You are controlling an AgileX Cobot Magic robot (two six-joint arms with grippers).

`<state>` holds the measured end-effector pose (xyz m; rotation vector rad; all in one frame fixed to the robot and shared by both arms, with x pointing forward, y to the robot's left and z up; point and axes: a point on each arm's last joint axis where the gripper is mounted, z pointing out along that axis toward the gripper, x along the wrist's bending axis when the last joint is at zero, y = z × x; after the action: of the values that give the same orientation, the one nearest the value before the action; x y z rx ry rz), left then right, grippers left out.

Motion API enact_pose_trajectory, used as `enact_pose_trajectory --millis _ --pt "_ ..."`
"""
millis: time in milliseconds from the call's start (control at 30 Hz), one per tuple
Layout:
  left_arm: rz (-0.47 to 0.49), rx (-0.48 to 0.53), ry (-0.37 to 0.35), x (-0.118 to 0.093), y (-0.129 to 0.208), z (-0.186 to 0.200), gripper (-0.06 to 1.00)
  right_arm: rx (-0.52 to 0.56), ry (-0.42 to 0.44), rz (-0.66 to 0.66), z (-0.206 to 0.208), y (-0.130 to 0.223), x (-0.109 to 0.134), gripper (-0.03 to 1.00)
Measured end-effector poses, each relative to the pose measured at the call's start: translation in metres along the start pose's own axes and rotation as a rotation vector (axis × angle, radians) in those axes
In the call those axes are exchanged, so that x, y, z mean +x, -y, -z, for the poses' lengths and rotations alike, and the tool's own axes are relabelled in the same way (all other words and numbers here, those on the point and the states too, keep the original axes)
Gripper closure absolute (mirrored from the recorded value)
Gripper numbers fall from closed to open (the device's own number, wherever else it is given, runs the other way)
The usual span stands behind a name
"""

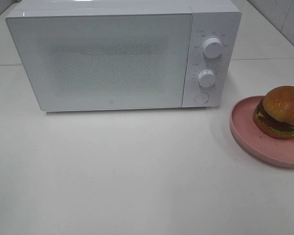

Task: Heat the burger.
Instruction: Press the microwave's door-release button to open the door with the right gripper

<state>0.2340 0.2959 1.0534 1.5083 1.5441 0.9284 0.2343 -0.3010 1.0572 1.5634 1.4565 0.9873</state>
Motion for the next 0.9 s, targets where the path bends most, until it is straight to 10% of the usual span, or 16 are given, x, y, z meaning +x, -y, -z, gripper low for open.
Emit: enact_pose_trajectory --millis 900 --pt "0.0 0.0 0.0 0.0 0.0 0.0 0.94 0.0 0.0 0.0 0.0 0.0 0.0 0.3"
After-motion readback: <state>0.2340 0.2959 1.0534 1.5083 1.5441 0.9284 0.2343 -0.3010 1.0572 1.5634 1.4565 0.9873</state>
